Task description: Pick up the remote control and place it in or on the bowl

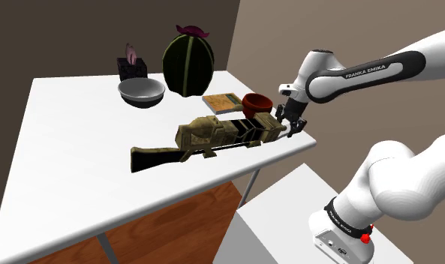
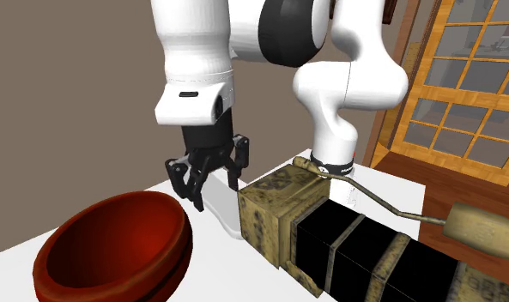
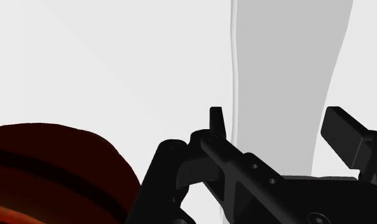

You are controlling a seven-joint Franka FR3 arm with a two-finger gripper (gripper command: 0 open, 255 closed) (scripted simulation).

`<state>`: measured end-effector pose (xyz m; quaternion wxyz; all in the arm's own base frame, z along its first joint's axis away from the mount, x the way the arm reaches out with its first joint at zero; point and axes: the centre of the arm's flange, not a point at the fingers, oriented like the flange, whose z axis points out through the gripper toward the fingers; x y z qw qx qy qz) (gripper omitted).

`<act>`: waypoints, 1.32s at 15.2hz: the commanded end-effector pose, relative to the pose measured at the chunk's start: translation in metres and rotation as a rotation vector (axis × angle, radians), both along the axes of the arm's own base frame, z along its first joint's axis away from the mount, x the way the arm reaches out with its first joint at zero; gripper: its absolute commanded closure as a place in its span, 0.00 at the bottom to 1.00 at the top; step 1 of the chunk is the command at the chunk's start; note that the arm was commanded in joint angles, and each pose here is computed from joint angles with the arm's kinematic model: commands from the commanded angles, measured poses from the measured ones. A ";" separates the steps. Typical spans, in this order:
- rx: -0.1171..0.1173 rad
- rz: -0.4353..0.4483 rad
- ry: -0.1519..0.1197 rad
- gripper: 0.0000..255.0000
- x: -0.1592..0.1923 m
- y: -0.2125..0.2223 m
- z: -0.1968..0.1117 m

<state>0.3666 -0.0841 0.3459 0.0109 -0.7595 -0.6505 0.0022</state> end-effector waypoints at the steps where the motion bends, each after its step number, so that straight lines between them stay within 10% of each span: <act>1: 0.000 0.000 0.000 1.00 -0.001 0.000 0.011; 20: 0.000 0.000 0.000 1.00 -0.001 0.000 0.111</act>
